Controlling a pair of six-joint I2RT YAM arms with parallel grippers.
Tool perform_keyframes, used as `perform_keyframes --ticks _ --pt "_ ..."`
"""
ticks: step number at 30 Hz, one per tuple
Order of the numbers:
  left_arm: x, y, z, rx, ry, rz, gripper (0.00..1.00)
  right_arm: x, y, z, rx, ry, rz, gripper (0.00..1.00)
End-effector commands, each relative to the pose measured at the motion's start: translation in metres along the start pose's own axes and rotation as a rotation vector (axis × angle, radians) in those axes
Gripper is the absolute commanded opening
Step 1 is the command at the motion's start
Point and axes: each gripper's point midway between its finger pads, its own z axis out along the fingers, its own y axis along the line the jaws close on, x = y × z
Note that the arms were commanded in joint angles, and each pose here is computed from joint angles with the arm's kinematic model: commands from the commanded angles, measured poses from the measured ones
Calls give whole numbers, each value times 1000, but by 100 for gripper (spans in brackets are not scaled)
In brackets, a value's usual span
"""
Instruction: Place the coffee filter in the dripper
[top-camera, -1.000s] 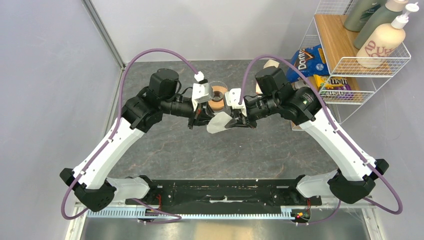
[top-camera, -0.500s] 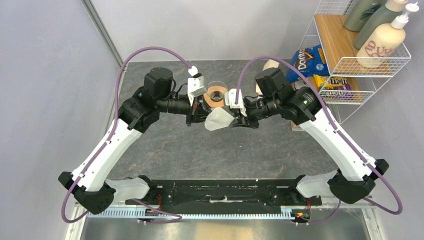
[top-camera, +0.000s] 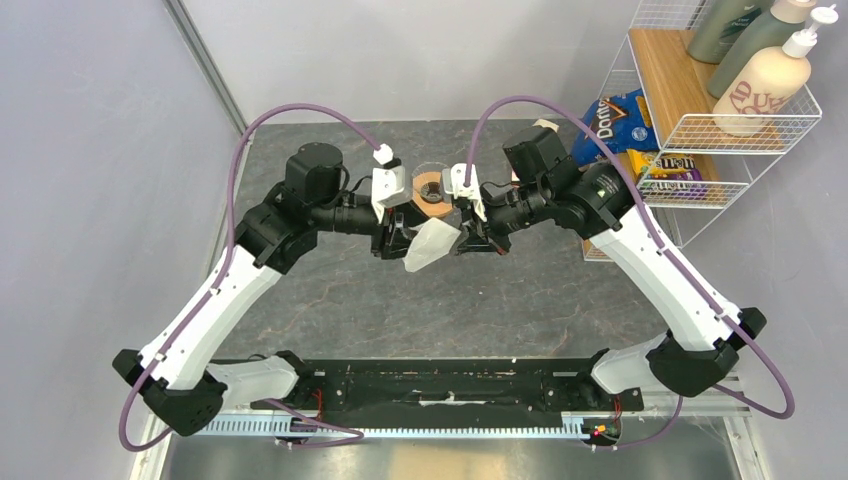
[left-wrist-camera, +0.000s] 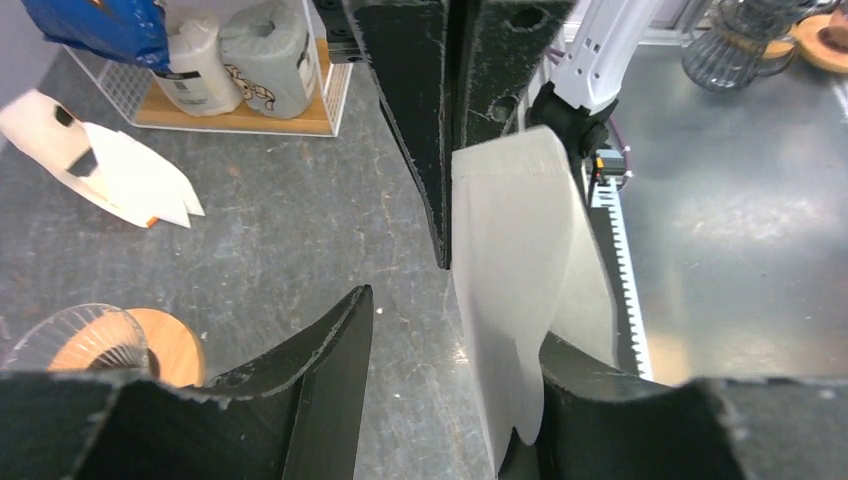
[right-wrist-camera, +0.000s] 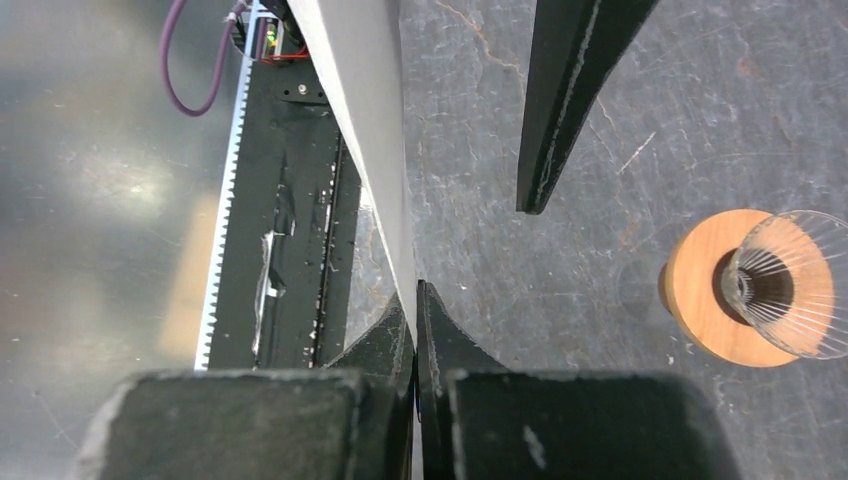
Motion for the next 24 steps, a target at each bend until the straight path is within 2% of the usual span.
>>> perform_keyframes --ticks 1,8,12,14,16,17,20,22,24 --pt "-11 1 -9 -32 -28 241 51 -14 11 -4 -42 -50 44 0" --pt "-4 1 -12 -11 6 383 49 -11 20 2 -107 -50 145 0" --pt "-3 -4 -10 25 12 376 42 -12 18 5 -111 -51 171 0" --pt "-4 -7 -8 39 6 340 34 -15 14 5 -97 -55 176 0" --pt "-7 -7 -6 35 -4 271 13 -17 7 4 -62 -54 172 20" --pt "-8 -5 -5 18 -6 216 4 -17 0 2 -27 -56 170 35" --pt "-11 11 -2 -87 -24 25 2 -18 -28 -13 107 -84 172 64" --pt "-13 29 -3 -195 -49 -108 2 -20 -45 -25 187 -107 161 76" --pt "-16 46 -5 -287 -84 -255 2 -19 -52 -33 243 -109 94 82"
